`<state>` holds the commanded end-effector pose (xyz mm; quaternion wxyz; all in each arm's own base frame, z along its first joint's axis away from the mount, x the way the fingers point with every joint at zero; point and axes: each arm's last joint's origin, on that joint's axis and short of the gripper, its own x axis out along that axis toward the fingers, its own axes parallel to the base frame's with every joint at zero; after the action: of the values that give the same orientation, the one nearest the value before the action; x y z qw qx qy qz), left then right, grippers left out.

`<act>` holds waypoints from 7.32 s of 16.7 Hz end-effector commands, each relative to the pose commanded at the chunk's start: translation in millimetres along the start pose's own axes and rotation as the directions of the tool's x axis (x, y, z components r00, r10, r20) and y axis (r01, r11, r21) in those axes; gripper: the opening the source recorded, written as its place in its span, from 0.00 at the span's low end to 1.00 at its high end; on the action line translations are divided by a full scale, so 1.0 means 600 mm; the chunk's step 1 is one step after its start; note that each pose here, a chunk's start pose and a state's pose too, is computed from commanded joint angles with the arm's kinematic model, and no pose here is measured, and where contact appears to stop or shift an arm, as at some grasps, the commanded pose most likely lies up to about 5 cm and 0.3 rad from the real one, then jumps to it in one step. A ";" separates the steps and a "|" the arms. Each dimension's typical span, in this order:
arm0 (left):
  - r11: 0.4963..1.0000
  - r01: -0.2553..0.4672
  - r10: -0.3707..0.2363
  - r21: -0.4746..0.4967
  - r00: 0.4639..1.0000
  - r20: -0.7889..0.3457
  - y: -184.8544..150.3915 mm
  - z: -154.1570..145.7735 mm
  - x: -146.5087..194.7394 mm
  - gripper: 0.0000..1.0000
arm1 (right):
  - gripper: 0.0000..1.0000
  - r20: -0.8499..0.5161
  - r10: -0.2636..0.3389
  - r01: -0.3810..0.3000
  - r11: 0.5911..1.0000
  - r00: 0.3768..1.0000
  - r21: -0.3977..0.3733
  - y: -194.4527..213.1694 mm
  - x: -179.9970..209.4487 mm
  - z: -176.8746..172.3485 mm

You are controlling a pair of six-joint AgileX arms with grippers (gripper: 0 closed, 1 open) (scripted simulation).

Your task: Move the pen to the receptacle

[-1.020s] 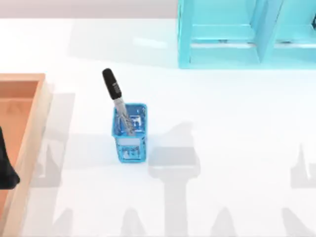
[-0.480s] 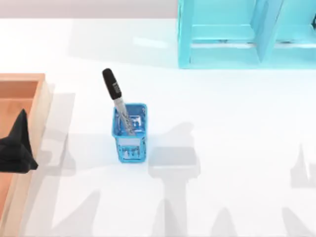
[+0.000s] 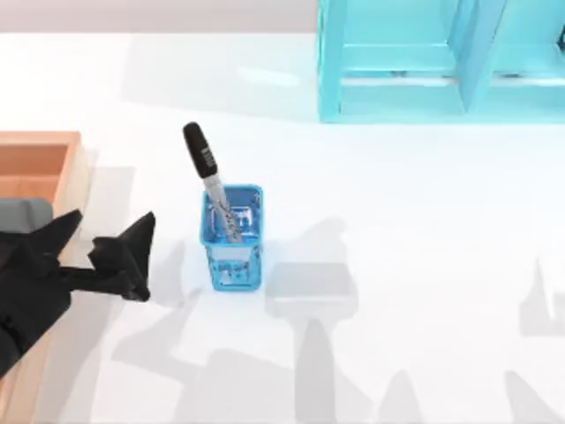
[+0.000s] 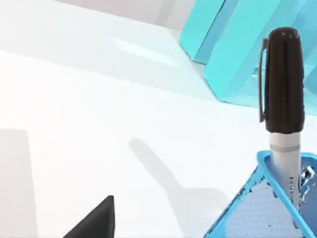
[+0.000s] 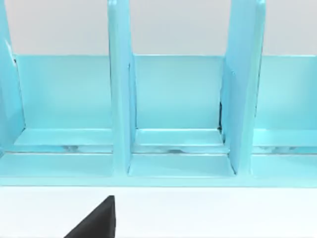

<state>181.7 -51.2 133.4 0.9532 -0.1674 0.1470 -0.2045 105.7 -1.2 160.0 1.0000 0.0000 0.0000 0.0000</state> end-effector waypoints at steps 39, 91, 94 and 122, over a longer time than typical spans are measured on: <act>0.983 0.135 -0.148 -0.128 0.984 -0.099 -0.033 -0.063 0.219 0.25 | 1.00 0.000 0.000 0.000 1.000 1.000 0.000 0.000 0.000 0.000; 0.895 0.320 -0.158 0.311 0.879 -0.450 0.241 0.325 0.011 0.00 | 1.00 0.000 0.000 0.000 1.000 1.000 0.000 0.000 0.000 0.000; 0.831 0.415 -0.205 0.371 0.848 -0.490 0.253 0.342 -0.029 0.00 | 1.00 0.000 0.000 0.000 1.000 1.000 0.000 0.000 0.000 0.000; 0.739 0.539 -0.299 0.405 0.800 -0.520 0.255 0.279 -0.045 0.00 | 1.00 0.000 0.000 0.000 1.000 1.000 0.000 0.000 0.000 0.000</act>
<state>268.5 135.7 231.9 0.8323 0.1232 0.2433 -0.4826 105.7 -1.2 160.0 1.0000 0.0000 0.0000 0.0000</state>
